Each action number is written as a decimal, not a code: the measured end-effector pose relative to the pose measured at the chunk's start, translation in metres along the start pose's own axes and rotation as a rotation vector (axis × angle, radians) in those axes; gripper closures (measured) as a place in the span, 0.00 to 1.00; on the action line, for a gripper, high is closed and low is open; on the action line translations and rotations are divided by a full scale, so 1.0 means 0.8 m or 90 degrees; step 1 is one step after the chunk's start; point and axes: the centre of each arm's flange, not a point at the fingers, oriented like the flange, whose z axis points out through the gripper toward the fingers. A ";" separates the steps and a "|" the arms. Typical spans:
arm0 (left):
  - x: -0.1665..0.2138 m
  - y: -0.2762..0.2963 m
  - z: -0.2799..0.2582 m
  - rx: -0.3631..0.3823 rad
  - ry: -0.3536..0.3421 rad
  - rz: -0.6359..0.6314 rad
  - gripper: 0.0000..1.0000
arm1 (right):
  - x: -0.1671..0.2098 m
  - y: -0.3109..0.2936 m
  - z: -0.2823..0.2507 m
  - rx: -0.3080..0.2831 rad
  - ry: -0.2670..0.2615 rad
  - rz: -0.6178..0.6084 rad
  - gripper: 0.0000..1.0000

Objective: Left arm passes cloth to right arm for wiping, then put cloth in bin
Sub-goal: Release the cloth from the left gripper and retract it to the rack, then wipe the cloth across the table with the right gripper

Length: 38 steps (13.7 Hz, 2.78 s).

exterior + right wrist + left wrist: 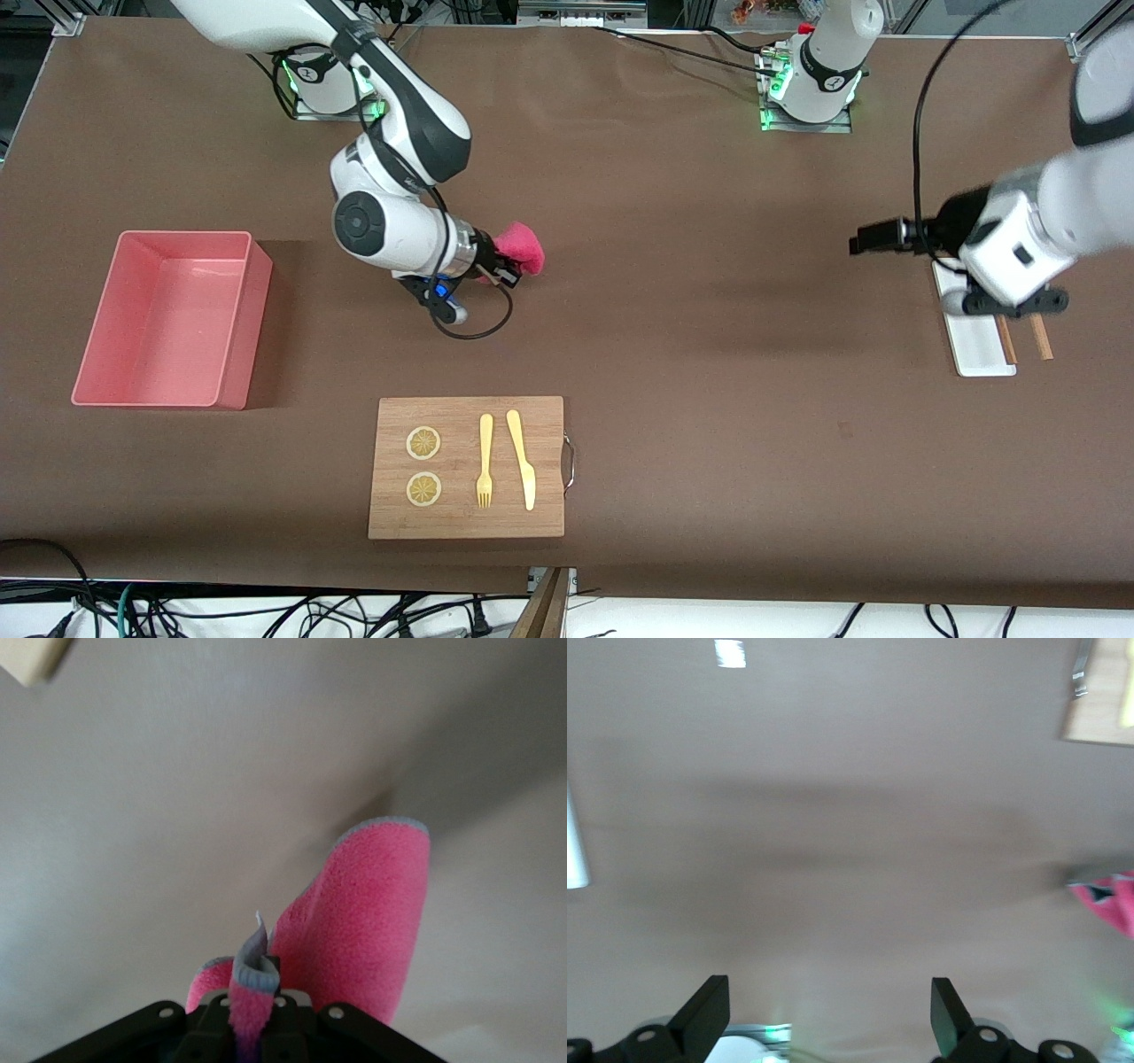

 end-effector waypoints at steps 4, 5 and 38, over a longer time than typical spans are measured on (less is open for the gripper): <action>-0.021 -0.019 0.033 0.068 0.035 -0.011 0.00 | 0.019 0.010 0.051 -0.034 0.025 -0.021 0.99; -0.021 -0.022 0.042 0.074 0.038 -0.012 0.00 | 0.039 0.019 0.054 -0.047 0.042 -0.026 0.99; 0.002 -0.115 -0.048 0.045 0.125 -0.046 0.00 | 0.141 0.018 0.035 -0.049 0.156 -0.085 0.99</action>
